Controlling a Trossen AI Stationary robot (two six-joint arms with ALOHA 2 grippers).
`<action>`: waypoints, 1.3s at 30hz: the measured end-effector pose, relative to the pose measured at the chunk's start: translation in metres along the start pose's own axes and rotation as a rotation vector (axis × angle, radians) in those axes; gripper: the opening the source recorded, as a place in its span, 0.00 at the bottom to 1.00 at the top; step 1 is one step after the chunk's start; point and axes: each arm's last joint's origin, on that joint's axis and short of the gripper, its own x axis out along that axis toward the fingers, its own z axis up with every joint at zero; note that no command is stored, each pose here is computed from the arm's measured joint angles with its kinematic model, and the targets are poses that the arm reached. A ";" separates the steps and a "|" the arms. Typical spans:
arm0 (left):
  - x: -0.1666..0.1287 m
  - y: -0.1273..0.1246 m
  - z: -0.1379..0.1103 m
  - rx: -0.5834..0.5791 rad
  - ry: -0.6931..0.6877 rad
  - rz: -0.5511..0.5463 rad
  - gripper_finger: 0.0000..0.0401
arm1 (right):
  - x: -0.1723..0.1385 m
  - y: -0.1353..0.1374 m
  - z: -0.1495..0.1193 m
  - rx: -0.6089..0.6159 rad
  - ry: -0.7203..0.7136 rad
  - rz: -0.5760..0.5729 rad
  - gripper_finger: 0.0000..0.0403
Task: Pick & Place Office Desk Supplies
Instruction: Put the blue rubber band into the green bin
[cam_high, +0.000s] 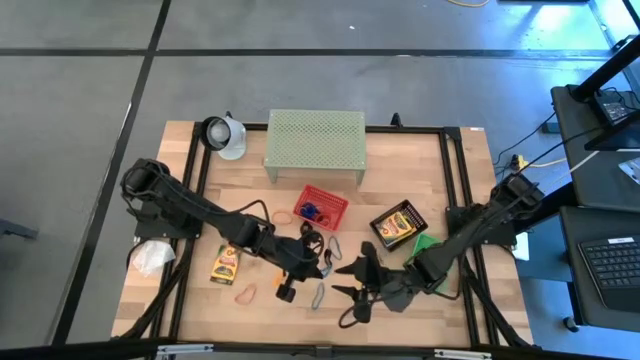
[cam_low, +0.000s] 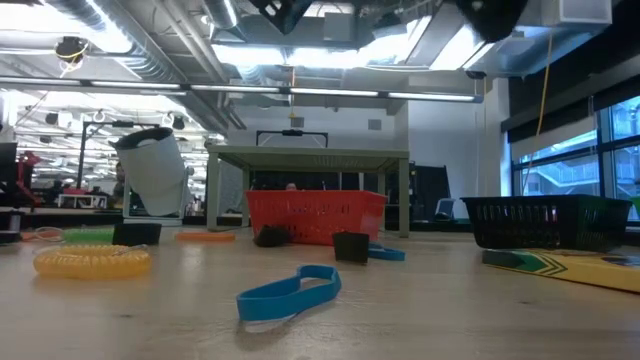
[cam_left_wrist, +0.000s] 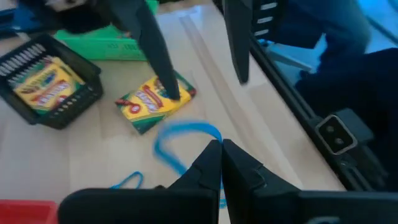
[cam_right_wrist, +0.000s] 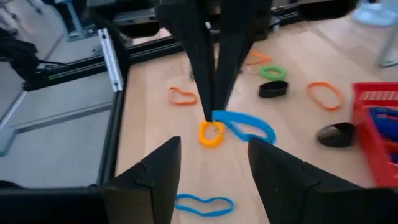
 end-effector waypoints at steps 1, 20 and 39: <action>0.000 0.001 0.000 -0.005 0.004 -0.014 0.00 | 0.004 -0.001 0.000 -0.002 0.003 0.007 0.48; 0.000 -0.002 -0.001 -0.021 0.013 -0.137 0.00 | 0.017 -0.008 0.009 0.018 0.016 0.102 0.53; -0.010 -0.004 0.010 -0.061 -0.067 -0.236 0.01 | 0.022 -0.013 0.013 0.022 0.004 0.099 0.50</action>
